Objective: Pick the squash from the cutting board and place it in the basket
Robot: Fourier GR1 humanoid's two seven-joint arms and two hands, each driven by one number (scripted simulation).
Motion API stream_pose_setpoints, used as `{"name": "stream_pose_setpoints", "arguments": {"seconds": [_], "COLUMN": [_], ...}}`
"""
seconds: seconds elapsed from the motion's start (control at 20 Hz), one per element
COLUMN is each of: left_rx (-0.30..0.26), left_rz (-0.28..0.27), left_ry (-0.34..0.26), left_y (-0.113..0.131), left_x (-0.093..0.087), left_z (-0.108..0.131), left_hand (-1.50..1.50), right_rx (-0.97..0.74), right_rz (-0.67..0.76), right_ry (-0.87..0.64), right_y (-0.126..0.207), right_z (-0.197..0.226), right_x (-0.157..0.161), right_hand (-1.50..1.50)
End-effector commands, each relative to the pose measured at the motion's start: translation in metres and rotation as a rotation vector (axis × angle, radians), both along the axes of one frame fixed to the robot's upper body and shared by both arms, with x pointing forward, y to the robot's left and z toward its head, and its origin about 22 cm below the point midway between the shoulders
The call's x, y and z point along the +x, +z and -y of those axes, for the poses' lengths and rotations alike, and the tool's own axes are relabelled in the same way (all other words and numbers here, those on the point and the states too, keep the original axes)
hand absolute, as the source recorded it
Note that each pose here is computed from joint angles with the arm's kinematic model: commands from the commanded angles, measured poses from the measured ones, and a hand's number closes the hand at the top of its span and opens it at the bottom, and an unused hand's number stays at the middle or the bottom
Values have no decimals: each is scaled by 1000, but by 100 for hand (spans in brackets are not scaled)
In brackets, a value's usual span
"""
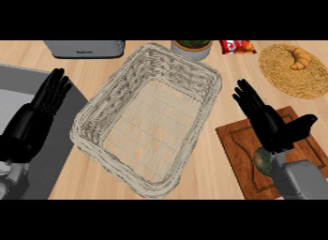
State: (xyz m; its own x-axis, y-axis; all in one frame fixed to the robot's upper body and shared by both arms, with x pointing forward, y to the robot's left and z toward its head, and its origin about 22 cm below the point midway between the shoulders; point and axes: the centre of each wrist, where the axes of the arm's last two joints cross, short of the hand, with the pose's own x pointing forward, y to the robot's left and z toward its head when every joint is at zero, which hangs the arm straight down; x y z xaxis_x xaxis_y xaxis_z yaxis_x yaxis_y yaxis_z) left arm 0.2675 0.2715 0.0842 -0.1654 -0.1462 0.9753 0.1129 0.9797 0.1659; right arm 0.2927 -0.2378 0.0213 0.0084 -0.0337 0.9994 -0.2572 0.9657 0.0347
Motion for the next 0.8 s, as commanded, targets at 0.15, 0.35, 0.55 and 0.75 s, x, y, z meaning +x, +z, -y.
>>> {"name": "stream_pose_setpoints", "arguments": {"seconds": [0.15,0.35,0.55,0.75], "left_rx": [176,214,247,252], "left_rz": [89,33,23,30], "left_ry": [81,82,152,131], "left_y": [20,3,6,-12], "left_x": [13,8,11,1], "left_z": [-23,-27,-35,-27], "left_hand": [0,0,0,0], "right_rx": [22,348,253,-65], "right_rz": [154,32,161,410], "right_ry": [547,786,735,566], "right_y": [23,-12,0,61], "right_z": [-28,-75,-59,-36], "right_x": [-13,-50,-126,-106], "right_hand": [150,150,-150,-150]}}
